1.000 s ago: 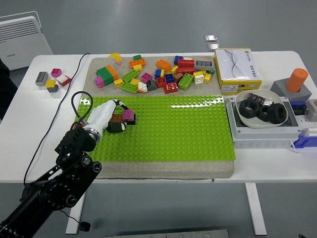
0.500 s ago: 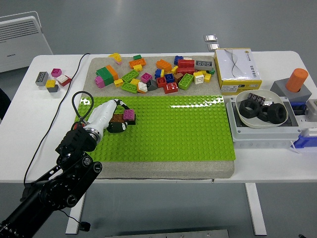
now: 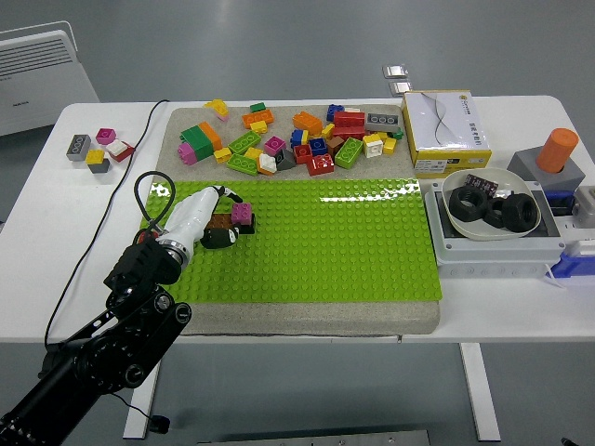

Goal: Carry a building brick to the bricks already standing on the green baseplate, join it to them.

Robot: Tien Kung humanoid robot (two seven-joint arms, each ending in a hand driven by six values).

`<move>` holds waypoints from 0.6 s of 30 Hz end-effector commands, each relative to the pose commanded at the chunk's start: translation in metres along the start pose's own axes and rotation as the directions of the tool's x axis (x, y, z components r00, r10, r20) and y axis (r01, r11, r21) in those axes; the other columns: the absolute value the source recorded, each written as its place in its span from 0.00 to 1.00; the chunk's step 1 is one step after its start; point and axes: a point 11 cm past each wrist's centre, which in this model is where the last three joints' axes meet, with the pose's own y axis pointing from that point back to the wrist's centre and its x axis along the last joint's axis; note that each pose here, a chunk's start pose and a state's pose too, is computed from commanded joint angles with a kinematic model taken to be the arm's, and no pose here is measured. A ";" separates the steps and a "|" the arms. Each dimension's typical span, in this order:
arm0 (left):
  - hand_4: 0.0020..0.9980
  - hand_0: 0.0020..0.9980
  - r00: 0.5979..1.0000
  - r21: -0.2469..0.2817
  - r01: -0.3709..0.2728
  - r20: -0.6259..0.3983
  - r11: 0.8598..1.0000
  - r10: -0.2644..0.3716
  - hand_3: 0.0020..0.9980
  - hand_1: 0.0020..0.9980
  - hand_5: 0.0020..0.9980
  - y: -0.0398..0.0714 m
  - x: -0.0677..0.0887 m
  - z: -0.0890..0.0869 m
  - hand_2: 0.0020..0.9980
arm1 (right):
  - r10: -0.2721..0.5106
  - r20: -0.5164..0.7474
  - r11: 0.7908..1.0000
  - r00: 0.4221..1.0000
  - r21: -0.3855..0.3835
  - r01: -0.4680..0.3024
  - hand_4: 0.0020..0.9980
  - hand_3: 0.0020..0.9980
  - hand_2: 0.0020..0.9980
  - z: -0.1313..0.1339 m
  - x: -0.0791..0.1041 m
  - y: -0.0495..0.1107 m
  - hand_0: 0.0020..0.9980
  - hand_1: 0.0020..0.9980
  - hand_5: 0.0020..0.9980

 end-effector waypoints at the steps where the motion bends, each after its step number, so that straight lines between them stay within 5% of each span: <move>1: 0.68 0.93 1.000 0.000 0.002 0.000 1.000 -0.002 0.80 0.91 0.08 0.000 0.000 0.000 0.91 | 0.000 0.000 1.000 1.000 0.000 0.000 0.83 0.79 0.77 0.000 0.000 0.000 0.52 0.65 0.92; 18: 0.67 0.92 1.000 -0.005 0.013 0.004 1.000 -0.013 0.75 0.90 0.08 0.001 -0.003 0.001 0.90 | 0.002 0.003 1.000 1.000 0.000 -0.002 0.83 0.78 0.77 0.000 0.001 0.000 0.52 0.65 0.92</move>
